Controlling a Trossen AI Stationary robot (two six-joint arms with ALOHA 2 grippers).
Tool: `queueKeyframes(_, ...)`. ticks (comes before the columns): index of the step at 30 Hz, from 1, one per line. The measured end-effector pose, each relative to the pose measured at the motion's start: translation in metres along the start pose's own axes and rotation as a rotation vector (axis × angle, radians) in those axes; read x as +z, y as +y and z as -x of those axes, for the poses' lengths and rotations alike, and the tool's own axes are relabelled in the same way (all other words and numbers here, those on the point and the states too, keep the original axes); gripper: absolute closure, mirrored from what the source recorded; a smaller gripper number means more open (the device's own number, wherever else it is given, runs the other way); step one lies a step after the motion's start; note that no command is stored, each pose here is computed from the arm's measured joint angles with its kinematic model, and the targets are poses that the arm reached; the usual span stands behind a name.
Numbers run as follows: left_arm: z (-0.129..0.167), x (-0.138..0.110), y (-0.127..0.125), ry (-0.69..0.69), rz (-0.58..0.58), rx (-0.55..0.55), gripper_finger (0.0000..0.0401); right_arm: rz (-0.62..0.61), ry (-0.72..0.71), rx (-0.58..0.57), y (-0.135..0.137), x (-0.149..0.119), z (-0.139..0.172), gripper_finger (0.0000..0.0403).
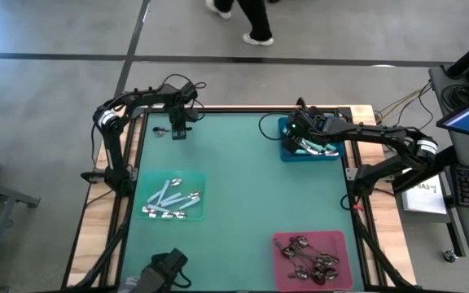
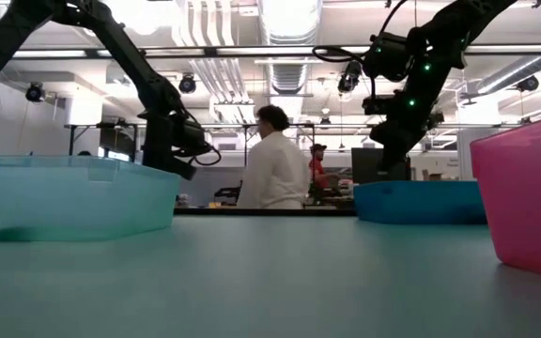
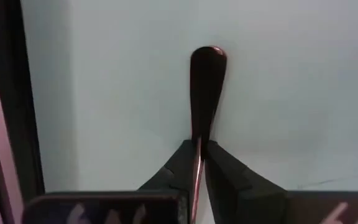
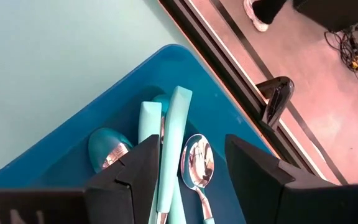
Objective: Sort silverware by color (type)
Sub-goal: Put the black spoon into the red bin
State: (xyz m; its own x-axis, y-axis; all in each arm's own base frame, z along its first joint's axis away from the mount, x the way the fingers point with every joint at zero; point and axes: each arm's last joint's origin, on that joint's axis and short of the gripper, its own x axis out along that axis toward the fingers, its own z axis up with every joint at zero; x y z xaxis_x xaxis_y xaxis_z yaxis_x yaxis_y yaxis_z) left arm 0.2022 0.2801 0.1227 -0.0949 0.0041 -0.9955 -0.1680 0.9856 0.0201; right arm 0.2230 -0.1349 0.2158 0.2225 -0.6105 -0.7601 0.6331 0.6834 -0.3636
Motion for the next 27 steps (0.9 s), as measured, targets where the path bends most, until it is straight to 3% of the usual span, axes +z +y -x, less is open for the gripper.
queueKeyframes(7,0.021,0.001,0.003,-0.061,0.090,-0.014,0.0397,-0.001,-0.002,0.000,0.000,0.000,0.001,0.0229)
queueKeyframes(17,0.093,0.001,-0.005,-0.513,0.130,-0.133,0.0398,-0.060,-0.009,0.012,0.000,0.001,0.001,0.0229)
queueKeyframes(21,0.108,0.001,-0.012,-0.663,0.098,-0.195,0.0399,-0.068,-0.026,0.106,0.003,0.003,0.001,0.0229)
queueKeyframes(23,0.111,0.000,-0.016,-0.698,0.082,-0.234,0.0400,-0.074,-0.041,0.164,0.004,0.004,0.002,0.0229)
queueKeyframes(27,0.105,-0.003,-0.016,-0.632,0.103,-0.176,0.0400,-0.074,-0.056,0.217,0.006,0.006,0.002,0.0229)
